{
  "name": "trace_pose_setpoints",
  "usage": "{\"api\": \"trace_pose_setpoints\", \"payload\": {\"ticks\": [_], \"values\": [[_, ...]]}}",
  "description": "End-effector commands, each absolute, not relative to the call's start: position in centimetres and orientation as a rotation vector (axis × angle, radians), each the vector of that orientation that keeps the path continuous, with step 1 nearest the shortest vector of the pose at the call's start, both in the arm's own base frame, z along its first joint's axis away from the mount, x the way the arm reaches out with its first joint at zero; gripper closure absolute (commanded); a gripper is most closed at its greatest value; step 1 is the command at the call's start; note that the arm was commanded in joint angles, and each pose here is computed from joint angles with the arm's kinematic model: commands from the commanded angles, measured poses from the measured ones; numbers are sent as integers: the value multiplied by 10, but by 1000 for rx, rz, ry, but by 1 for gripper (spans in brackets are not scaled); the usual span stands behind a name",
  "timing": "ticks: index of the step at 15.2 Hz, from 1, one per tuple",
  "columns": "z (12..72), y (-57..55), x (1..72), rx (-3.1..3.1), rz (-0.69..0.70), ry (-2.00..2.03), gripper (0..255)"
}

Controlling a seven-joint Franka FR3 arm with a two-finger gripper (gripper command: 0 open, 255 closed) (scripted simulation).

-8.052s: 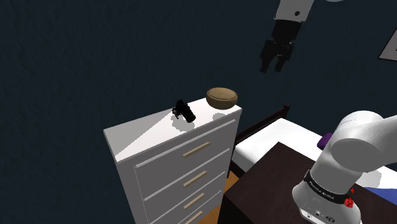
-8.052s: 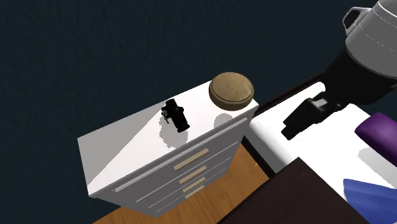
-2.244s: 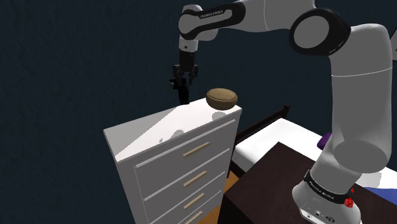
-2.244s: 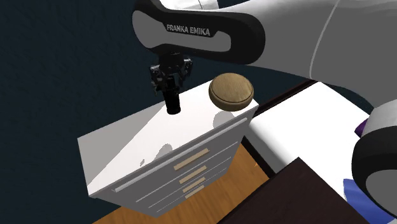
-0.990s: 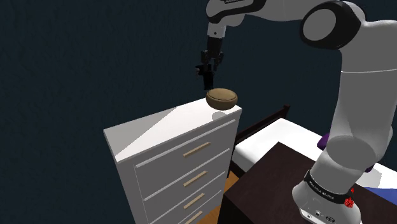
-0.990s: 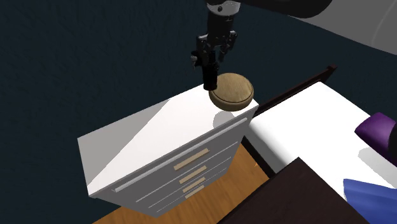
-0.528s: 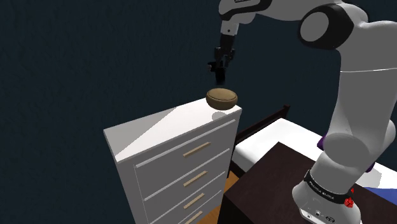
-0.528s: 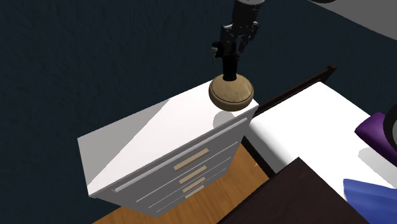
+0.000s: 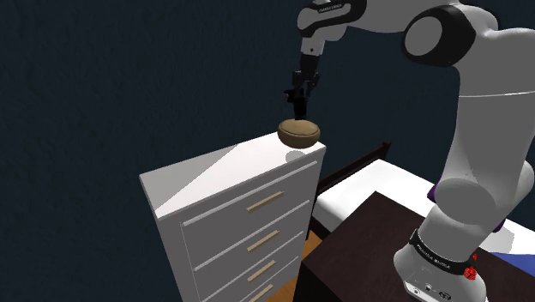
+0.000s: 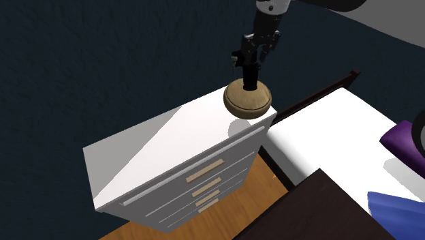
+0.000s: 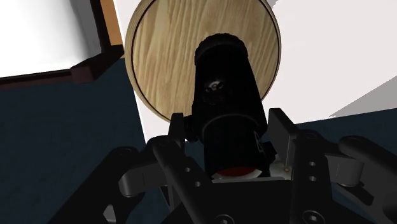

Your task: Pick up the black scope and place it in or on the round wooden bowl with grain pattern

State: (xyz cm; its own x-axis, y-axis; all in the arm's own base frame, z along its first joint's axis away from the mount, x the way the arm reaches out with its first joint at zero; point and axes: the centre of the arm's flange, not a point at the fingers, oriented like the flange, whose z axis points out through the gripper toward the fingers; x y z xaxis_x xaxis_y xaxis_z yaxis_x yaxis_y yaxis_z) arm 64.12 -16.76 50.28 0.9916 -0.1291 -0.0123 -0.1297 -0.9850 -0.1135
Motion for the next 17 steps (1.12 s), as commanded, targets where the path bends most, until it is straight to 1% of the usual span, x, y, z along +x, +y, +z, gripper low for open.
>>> {"api": "trace_pose_setpoints", "payload": {"ticks": [1, 12, 17], "values": [[493, -167, 641, -3021, 6, 196, 255], [434, -167, 641, -3021, 6, 196, 255], [434, -167, 641, -3021, 6, 196, 255]]}}
